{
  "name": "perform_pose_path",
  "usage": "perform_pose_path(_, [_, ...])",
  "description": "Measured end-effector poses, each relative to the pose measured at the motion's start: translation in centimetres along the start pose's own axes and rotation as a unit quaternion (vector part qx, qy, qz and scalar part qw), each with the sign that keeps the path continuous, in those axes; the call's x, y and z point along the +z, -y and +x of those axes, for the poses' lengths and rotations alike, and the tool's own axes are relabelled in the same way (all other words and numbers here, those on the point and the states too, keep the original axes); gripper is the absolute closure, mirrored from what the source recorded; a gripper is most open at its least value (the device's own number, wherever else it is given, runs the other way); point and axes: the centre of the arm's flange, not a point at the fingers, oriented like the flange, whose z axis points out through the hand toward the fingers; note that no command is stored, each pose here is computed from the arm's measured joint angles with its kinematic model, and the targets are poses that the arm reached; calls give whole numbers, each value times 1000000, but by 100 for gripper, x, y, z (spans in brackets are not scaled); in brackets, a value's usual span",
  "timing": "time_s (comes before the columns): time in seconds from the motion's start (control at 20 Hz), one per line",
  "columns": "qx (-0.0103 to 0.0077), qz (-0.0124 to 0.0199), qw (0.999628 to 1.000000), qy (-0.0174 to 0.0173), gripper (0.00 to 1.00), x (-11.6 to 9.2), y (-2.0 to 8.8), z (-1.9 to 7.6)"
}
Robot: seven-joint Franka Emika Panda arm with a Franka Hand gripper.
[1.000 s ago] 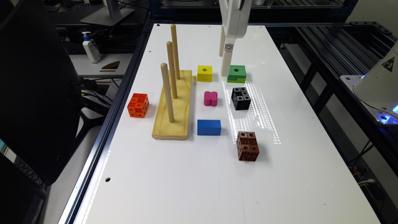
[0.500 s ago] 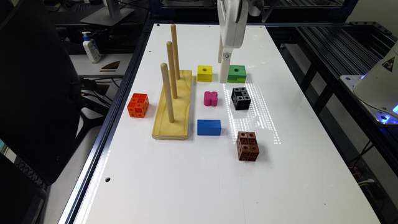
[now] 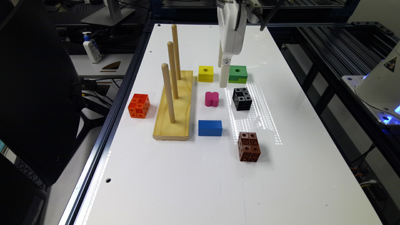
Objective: Pick up pink flower.
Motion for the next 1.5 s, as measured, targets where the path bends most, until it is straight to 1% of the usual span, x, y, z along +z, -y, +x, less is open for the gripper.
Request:
perform_pose_path(0.1, [71, -1584, 999997, 1747, 0, 51, -2, -1])
perform_pose_path(0.25, [198, -856, 999998, 1611, 0, 193, 1, 7])
perform_pose_path(0.4, [280, 1107, 999999, 194, 0, 311, 4, 14])
perform_pose_path(0.5, [268, 2865, 999995, -1328, 0, 315, 20, 30])
perform_pose_path(0.6, [187, 5379, 999979, -3612, 0, 292, 44, 51])
perform_pose_path(0.75, [-65, 8075, 999949, -5997, 0, 270, 73, 75])
perform_pose_path(0.9, [-197, 8865, 999938, -6668, 0, 265, 84, 82])
perform_pose_path(0.95, [-208, 9011, 999936, -6767, 0, 265, 87, 85])
perform_pose_path(1.15, [-74, 6060, 999976, -3425, 0, 356, 88, 87])
perform_pose_path(1.35, [166, 4788, 999988, -1383, 0, 469, 108, 109])
perform_pose_path(1.5, [-59, 5157, 999986, -1280, 0, 488, 136, 131])
